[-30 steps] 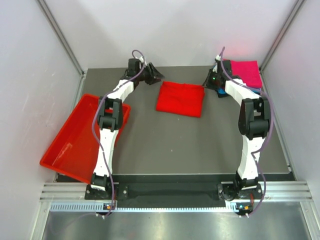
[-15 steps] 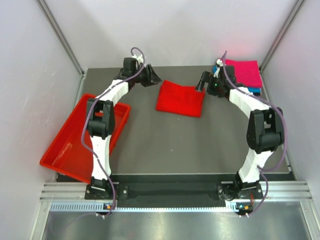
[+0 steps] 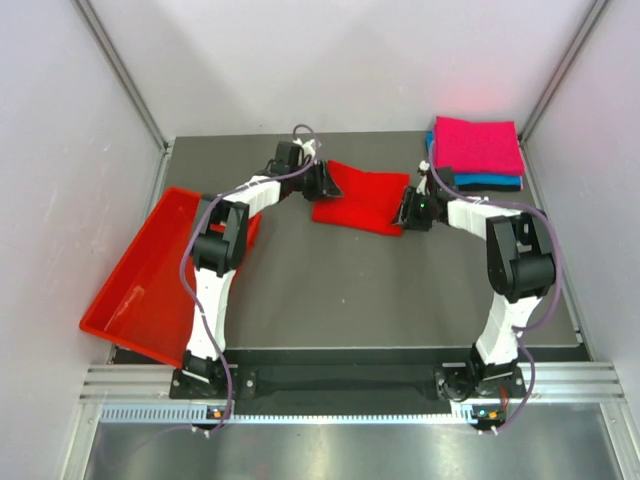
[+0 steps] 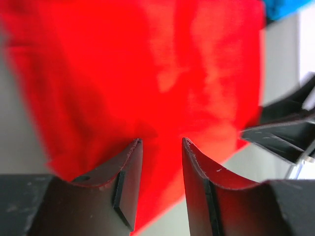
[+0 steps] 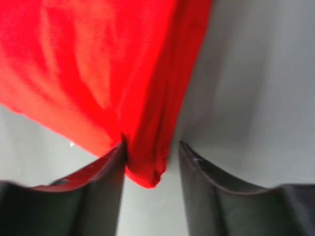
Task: Fold and stack the t-shirts
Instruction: Fold the tshirt, then neatly place the folded tshirt to the corner
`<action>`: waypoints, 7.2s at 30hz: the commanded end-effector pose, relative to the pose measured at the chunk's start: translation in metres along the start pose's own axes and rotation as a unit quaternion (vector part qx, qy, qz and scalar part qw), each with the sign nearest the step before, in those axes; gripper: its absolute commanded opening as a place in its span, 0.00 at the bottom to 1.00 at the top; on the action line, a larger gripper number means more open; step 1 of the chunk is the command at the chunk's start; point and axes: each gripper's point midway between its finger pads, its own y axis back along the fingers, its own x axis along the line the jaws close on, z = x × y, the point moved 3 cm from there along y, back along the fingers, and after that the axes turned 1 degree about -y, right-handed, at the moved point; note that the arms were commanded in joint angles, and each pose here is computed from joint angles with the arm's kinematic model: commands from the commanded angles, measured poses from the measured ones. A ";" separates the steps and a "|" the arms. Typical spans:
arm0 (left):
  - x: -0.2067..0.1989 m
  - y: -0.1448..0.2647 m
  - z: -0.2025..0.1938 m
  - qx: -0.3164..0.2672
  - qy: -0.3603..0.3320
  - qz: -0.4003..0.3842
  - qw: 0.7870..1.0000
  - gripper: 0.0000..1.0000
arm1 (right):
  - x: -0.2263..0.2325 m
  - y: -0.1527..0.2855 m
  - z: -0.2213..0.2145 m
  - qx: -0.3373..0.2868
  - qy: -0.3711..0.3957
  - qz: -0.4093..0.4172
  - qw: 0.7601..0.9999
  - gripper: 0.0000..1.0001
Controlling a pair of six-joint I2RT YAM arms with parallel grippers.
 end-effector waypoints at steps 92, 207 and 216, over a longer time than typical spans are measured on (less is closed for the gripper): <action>-0.052 0.081 -0.027 0.001 0.009 0.047 0.999 0.47 | -0.014 -0.048 0.106 -0.084 -0.034 -0.029 0.995 0.64; -0.089 0.161 -0.084 0.051 -0.010 -0.021 0.998 0.44 | -0.217 0.171 0.359 -0.413 -0.053 -0.167 0.894 1.00; -0.132 0.185 -0.057 0.007 -0.025 -0.070 0.997 0.45 | -0.110 0.257 0.291 -0.396 -0.024 -0.121 0.910 1.00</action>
